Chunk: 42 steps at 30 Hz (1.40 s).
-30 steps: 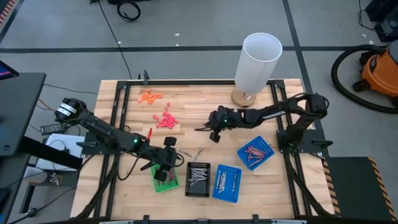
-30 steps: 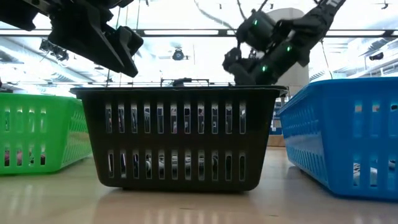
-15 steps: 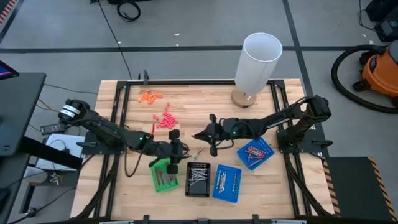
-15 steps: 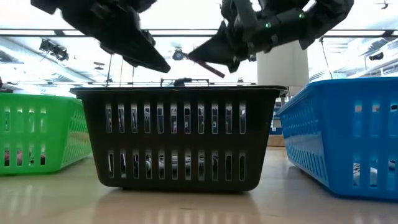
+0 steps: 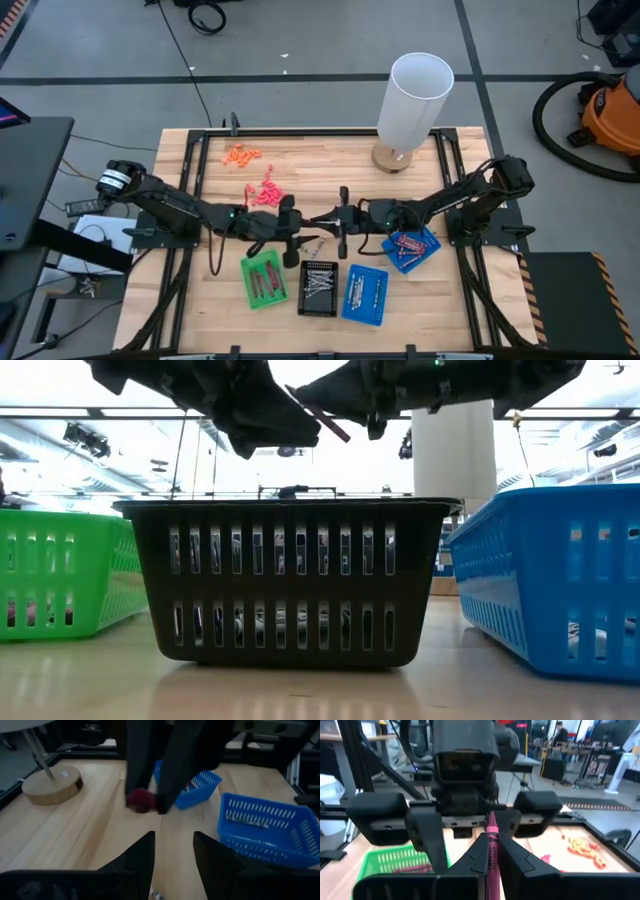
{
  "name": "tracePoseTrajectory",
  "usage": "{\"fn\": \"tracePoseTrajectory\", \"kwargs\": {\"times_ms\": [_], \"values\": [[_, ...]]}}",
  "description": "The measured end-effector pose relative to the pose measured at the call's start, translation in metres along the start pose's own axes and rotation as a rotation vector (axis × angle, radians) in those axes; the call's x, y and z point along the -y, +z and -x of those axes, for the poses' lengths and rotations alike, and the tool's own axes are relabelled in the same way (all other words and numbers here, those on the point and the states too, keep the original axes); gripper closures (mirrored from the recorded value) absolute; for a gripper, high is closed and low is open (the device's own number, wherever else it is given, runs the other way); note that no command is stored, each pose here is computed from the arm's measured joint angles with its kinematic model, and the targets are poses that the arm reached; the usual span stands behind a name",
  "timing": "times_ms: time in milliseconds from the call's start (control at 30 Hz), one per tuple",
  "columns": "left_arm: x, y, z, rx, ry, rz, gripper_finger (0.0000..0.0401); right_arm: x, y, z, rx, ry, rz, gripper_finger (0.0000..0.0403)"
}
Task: Sort crayons
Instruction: Put the red crayon into the green basket
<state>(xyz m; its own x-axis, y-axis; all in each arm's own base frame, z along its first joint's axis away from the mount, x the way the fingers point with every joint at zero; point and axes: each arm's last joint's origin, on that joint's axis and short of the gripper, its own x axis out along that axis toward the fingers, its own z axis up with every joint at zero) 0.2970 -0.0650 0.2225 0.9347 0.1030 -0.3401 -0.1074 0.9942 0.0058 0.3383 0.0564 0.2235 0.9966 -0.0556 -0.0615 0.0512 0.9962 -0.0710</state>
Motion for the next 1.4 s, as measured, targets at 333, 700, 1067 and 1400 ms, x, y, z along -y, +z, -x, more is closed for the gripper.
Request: {"fn": "tracePoseTrajectory", "kwargs": {"times_ms": [333, 700, 1067, 1400], "values": [[-0.002, 0.009, -0.001, 0.084, -0.004, 0.029, 0.0257, -0.001, 0.004, 0.000, 0.042, 0.000, -0.009, 0.0370], [-0.006, 0.016, -0.001, 0.148, 0.005, 0.051, 0.0262, -0.001, 0.006, 0.001, 0.060, 0.001, -0.007, 0.0370], [-0.007, 0.015, -0.001, 0.142, 0.009, 0.031, 0.0365, -0.002, 0.006, 0.001, 0.060, 0.022, -0.014, 0.0349], [-0.007, 0.009, -0.002, 0.083, 0.015, 0.000, 0.0364, -0.002, 0.005, 0.005, -0.017, 0.038, -0.040, 0.0323]]}}
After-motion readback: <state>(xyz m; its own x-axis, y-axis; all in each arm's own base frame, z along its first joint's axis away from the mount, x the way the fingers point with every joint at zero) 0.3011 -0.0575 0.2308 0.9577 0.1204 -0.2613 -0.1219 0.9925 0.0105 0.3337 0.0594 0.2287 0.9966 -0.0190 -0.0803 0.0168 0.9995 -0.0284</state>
